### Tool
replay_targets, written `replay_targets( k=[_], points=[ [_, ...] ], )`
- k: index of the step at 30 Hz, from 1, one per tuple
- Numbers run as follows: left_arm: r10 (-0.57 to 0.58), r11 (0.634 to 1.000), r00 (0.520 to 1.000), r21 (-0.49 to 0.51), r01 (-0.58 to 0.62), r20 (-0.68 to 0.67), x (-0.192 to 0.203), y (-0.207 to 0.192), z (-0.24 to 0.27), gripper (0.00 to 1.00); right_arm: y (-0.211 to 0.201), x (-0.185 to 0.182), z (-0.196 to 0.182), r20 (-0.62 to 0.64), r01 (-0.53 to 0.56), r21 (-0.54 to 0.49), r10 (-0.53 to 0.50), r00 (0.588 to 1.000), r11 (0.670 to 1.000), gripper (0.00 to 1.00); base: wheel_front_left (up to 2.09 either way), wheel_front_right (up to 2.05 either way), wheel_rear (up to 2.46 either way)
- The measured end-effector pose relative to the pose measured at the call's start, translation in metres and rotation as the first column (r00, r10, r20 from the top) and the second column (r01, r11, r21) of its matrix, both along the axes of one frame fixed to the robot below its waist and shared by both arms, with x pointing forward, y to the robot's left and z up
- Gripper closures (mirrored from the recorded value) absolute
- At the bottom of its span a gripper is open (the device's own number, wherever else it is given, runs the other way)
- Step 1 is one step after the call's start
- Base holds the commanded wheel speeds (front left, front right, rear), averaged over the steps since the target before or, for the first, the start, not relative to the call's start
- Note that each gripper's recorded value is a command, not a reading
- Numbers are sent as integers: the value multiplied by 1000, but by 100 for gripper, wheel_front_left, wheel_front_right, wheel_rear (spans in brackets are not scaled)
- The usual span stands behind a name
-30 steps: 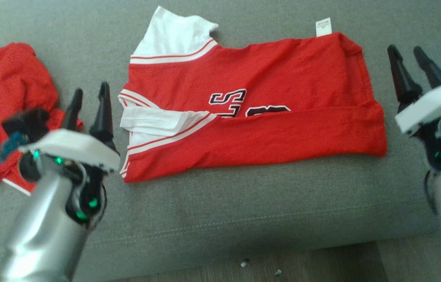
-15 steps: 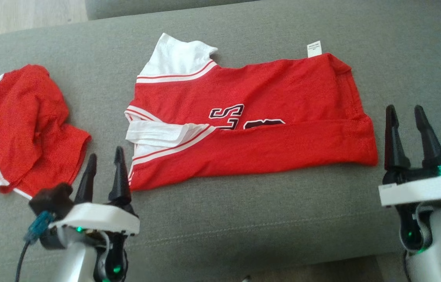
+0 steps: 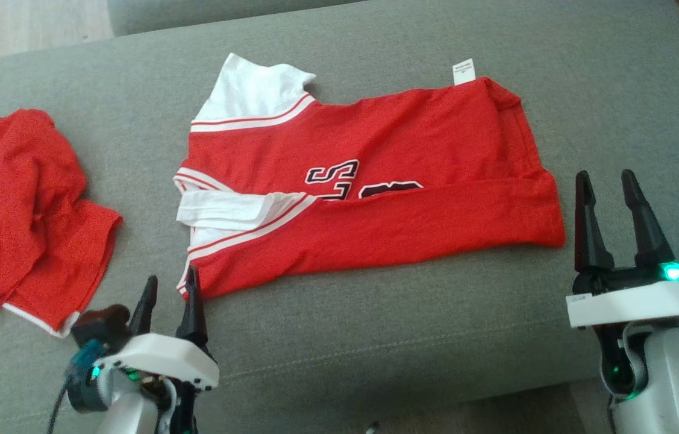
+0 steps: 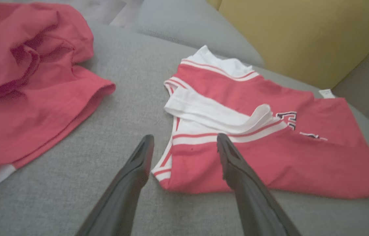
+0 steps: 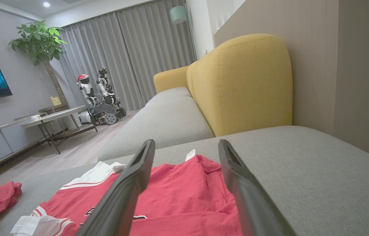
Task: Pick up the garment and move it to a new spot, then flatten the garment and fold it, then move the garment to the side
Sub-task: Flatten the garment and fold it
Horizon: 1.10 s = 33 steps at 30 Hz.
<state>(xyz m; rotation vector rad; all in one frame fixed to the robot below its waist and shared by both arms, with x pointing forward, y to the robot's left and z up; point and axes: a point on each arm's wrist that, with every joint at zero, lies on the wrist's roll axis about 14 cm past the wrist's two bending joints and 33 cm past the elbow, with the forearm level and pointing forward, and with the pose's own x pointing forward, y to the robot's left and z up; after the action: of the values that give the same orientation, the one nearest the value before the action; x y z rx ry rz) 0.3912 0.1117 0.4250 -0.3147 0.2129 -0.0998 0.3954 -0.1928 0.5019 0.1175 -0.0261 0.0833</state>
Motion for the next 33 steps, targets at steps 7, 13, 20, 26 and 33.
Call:
replay_targets(
  k=[7, 13, 20, 26, 33],
  points=[
    [19, 994, 991, 109, -5, -133, 6, 1, -39, 0, 0, -5, -4, -18, 1, -2, -1, 1000, 1000, 0, 0, 0, 0],
    [25, 992, 980, 128, 1, -195, 12, -1, -56, 0, -3, -7, -5, -24, 8, -4, -8, 1000, 1000, 0, 0, 0, 0],
    [-8, 990, 969, 131, 42, -247, 17, -9, -71, 0, -11, -8, -9, -32, 33, -4, -34, 999, 999, 0, 0, 0, 0],
    [-65, 988, 965, 116, 97, -255, 25, -20, -71, 100, -13, -5, -13, -45, 50, 8, -49, 998, 999, 0, 0, 0, 0],
    [21, 996, 995, 87, -13, -98, 48, -3, -26, 100, -23, -4, -59, -246, 133, 83, -109, 963, 988, 0, 0, 0, 0]
  ],
)
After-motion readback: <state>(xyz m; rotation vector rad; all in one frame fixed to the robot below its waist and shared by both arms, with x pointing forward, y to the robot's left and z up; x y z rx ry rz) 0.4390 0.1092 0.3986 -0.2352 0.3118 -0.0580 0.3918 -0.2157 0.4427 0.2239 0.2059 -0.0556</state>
